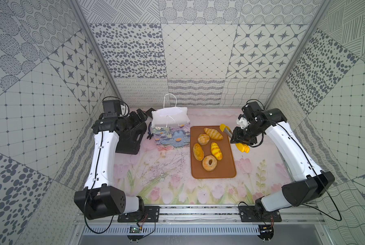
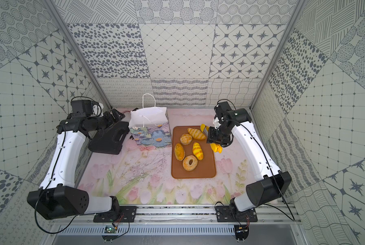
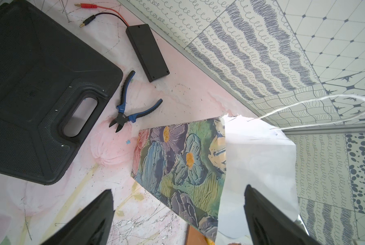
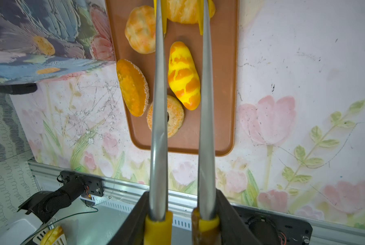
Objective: Pack bread into a paper bag
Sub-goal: Pick up the clamp from the center of the board, then pick up the fake bread from the plate.
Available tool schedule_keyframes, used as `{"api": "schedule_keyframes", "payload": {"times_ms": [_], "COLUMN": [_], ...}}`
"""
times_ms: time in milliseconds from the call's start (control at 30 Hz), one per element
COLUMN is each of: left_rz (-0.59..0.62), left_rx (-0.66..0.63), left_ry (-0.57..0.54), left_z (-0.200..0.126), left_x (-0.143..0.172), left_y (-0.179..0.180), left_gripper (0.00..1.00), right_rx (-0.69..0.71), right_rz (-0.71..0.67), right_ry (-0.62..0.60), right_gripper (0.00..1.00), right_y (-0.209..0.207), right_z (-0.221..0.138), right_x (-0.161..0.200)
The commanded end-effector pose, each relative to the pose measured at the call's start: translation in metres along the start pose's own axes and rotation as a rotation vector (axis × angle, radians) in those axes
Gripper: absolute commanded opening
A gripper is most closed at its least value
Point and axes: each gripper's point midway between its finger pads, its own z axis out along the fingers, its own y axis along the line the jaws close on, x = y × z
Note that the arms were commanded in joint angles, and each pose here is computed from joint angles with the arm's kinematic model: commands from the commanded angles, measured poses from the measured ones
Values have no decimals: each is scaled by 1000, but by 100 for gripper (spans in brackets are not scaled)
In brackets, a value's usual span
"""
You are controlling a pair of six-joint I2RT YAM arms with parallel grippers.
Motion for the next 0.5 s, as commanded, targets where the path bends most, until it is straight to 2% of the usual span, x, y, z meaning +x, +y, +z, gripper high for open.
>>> {"api": "schedule_keyframes", "payload": {"times_ms": [0, 267, 467], "left_rz": [-29, -56, -54], "left_rx": [-5, 17, -2], "left_ry": [8, 64, 69], "left_z": [-8, -7, -10], "left_x": [13, 34, 41], "left_y": [6, 8, 14], "left_gripper": [99, 99, 99], "right_rx": [-5, 67, 131], "right_rz": [-23, -89, -145], "right_ry": [23, 72, 100], "right_gripper": [49, 56, 56], "right_y": [3, 1, -3], "right_z": [-9, -5, 10], "right_x": [18, 40, 43]}}
